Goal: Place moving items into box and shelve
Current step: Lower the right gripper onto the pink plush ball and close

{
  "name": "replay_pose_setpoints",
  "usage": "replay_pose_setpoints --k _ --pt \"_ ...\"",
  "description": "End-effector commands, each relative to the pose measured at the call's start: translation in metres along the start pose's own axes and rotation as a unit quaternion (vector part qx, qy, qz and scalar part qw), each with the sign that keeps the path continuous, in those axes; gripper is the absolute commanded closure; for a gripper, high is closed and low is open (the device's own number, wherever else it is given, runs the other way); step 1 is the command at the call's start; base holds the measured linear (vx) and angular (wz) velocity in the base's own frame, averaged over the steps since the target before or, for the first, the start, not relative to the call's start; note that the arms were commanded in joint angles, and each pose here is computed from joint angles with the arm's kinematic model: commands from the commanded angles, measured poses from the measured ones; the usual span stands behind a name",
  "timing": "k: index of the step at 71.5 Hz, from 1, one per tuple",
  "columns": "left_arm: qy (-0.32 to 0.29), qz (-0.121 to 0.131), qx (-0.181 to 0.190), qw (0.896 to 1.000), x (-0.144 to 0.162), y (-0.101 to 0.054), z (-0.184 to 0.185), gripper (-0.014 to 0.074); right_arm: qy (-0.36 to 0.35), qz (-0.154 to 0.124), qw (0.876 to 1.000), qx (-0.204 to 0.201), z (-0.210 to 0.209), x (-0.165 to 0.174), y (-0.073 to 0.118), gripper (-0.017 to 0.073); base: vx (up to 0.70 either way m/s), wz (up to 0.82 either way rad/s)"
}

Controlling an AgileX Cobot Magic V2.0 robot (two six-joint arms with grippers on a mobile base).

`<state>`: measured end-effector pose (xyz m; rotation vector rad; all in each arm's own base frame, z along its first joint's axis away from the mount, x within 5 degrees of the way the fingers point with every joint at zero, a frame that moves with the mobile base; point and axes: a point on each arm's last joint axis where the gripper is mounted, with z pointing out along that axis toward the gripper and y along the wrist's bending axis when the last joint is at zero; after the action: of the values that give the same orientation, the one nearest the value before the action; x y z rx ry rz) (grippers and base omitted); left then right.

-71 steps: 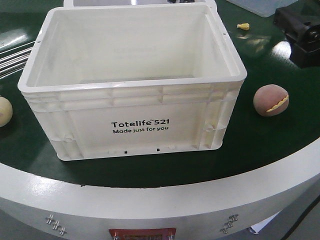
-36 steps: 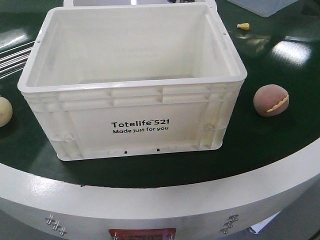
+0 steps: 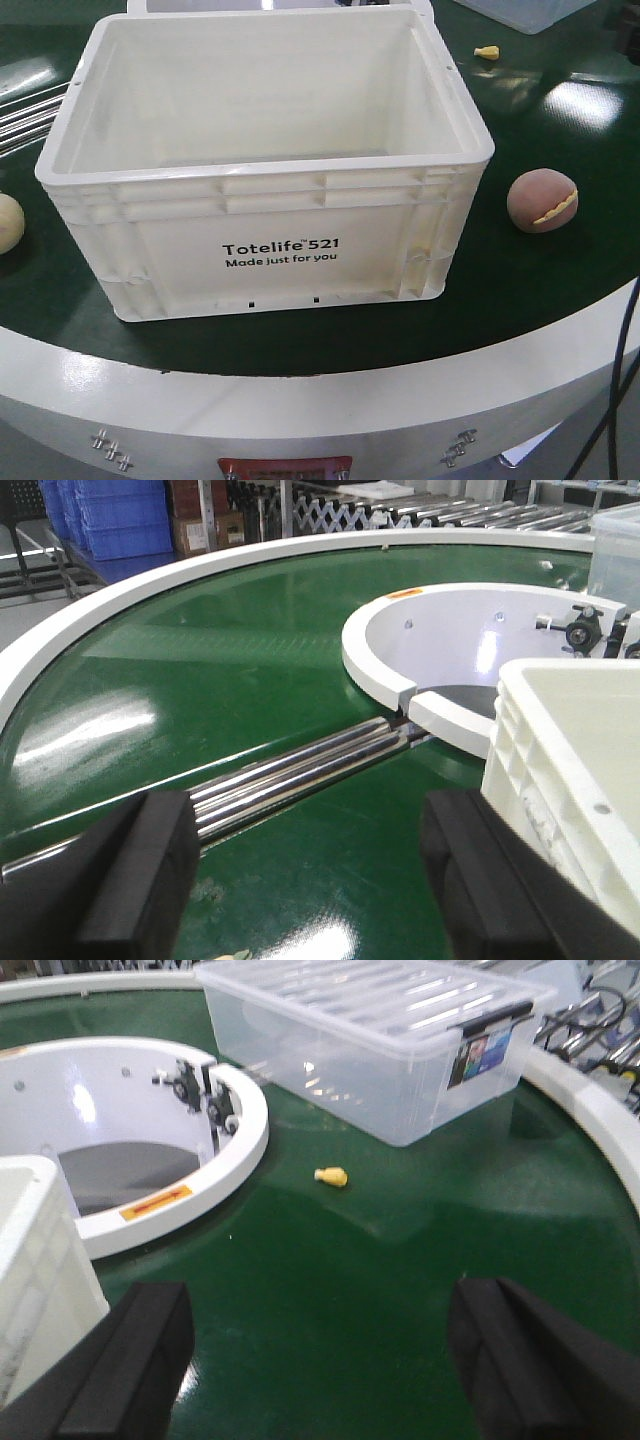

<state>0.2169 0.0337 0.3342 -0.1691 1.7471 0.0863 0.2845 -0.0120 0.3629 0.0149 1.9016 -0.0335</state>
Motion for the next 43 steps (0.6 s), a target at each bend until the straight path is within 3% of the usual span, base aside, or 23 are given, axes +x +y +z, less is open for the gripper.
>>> replay_pose_setpoints --k 1,19,43 --pt "-0.066 -0.008 -0.002 0.998 -0.021 0.000 -0.002 0.0006 -0.048 0.007 0.999 0.006 0.008 -0.017 -0.003 -0.0005 0.00 0.00" --pt "-0.066 -0.006 -0.002 0.998 -0.021 0.000 -0.002 0.0006 0.047 0.022 0.999 0.003 0.064 0.024 -0.003 -0.0005 0.00 0.00" --pt "-0.066 -0.006 -0.002 0.998 -0.021 0.000 -0.002 0.0006 0.153 0.033 0.988 -0.001 0.102 0.070 -0.001 -0.0005 0.00 0.00"
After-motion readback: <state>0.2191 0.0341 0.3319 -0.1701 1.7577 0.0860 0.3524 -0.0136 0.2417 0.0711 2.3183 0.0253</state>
